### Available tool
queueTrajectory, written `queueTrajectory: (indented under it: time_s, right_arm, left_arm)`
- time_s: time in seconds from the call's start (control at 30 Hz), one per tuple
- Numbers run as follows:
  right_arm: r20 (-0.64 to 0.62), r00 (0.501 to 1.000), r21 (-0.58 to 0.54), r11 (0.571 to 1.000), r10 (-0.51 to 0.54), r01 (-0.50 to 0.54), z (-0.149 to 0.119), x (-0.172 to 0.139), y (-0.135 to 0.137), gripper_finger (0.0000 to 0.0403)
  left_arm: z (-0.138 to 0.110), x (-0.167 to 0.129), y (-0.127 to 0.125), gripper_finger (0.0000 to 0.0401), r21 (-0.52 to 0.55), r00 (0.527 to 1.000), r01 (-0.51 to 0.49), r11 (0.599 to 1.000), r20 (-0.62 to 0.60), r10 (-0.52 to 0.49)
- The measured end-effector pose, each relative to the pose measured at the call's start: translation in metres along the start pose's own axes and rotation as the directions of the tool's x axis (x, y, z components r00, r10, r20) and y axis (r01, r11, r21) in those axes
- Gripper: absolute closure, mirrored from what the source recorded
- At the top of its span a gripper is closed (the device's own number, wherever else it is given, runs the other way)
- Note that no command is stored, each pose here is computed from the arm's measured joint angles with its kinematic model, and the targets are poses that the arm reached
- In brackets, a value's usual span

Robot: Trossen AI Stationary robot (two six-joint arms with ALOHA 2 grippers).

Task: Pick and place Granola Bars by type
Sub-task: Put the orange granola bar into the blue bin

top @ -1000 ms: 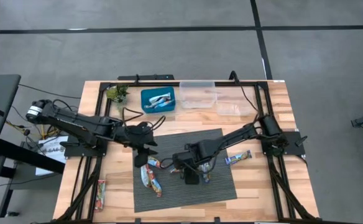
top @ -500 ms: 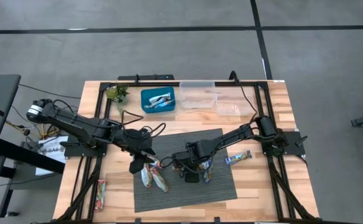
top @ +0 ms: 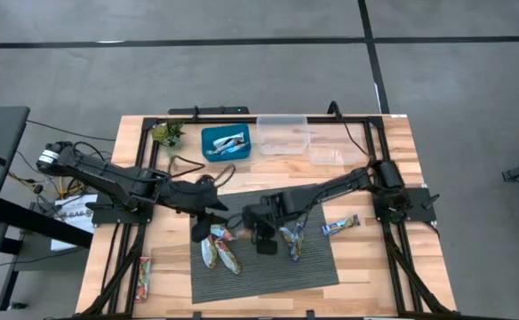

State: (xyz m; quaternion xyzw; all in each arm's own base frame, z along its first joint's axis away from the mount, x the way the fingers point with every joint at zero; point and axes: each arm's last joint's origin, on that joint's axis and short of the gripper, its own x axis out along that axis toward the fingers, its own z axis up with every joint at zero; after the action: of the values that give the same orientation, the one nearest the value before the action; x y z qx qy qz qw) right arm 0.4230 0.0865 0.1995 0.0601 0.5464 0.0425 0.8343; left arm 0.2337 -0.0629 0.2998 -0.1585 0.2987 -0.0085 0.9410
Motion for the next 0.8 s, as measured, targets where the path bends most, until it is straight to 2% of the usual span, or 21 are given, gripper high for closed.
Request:
queueTrajectory:
  time_s: [0.1, 0.23, 0.3, 0.37, 0.47, 0.63, 0.73, 0.8]
  right_arm:
    - [0.062, 0.997, 0.044, 0.998, -0.039, 0.036, 0.008, -0.024, -0.019, 0.0401]
    - [0.160, 0.983, 0.117, 0.990, -0.093, 0.074, 0.018, -0.060, -0.053, 0.0402]
    - [0.202, 0.971, 0.149, 0.984, -0.126, 0.096, 0.020, -0.078, -0.073, 0.0402]
    - [0.250, 0.956, 0.191, 0.976, -0.156, 0.109, 0.024, -0.092, -0.095, 0.0402]
    - [0.311, 0.928, 0.261, 0.957, -0.208, 0.127, 0.026, -0.109, -0.127, 0.0402]
    - [0.384, 0.879, 0.359, 0.923, -0.281, 0.138, 0.027, -0.126, -0.176, 0.0402]
    - [0.399, 0.873, 0.385, 0.916, -0.279, 0.116, 0.028, -0.123, -0.200, 0.0402]
    - [0.389, 0.879, 0.383, 0.916, -0.276, 0.118, 0.028, -0.120, -0.212, 0.0402]
  left_arm:
    - [0.007, -0.015, 0.005, 0.0232, -0.028, 0.992, -0.075, 0.997, 0.097, 0.078]
    - [0.016, -0.044, 0.017, 0.0232, -0.087, 0.941, -0.245, 0.966, 0.219, 0.258]
    - [0.023, -0.057, 0.024, 0.0232, -0.114, 0.897, -0.343, 0.932, 0.254, 0.361]
    - [0.030, -0.070, 0.034, 0.0232, -0.157, 0.839, -0.444, 0.882, 0.274, 0.471]
    - [0.038, -0.084, 0.051, 0.0232, -0.212, 0.770, -0.548, 0.809, 0.249, 0.587]
    - [0.044, -0.098, 0.085, 0.0232, -0.384, 0.709, -0.602, 0.700, 0.146, 0.690]
    - [0.042, -0.102, 0.103, 0.0232, -0.462, 0.714, -0.594, 0.658, 0.075, 0.696]
    - [0.043, -0.103, 0.114, 0.0232, -0.496, 0.729, -0.579, 0.648, 0.042, 0.683]
